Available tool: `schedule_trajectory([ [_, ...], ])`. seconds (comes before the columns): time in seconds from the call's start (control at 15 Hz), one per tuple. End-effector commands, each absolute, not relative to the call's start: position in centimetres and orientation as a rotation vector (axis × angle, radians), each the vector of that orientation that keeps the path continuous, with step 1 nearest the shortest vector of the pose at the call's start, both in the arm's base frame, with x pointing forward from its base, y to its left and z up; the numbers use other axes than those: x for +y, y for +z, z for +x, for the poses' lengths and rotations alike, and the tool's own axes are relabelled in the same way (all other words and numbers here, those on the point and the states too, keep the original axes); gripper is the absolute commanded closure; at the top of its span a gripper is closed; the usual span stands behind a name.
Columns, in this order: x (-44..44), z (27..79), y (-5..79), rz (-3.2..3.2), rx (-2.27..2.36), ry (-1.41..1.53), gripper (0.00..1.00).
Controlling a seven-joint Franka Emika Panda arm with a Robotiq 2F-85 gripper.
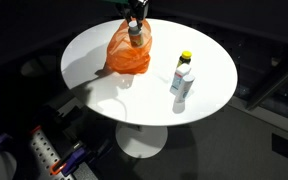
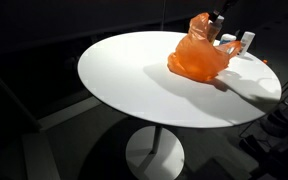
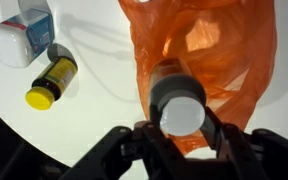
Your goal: Put the white and orange bottle in the plastic bag
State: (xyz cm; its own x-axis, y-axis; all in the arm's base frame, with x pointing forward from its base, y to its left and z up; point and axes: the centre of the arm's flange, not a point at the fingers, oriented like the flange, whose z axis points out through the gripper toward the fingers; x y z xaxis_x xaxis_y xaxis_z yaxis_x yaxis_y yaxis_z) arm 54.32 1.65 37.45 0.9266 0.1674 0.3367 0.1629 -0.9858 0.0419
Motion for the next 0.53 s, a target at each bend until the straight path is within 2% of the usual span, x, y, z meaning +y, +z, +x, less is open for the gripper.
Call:
schedule_trajectory([
  [0.0,2.3,55.2,35.5,3.119,0.294,0.565,0.81],
  [0.47,3.3,55.7,31.6,3.184,0.23,0.457,0.81],
])
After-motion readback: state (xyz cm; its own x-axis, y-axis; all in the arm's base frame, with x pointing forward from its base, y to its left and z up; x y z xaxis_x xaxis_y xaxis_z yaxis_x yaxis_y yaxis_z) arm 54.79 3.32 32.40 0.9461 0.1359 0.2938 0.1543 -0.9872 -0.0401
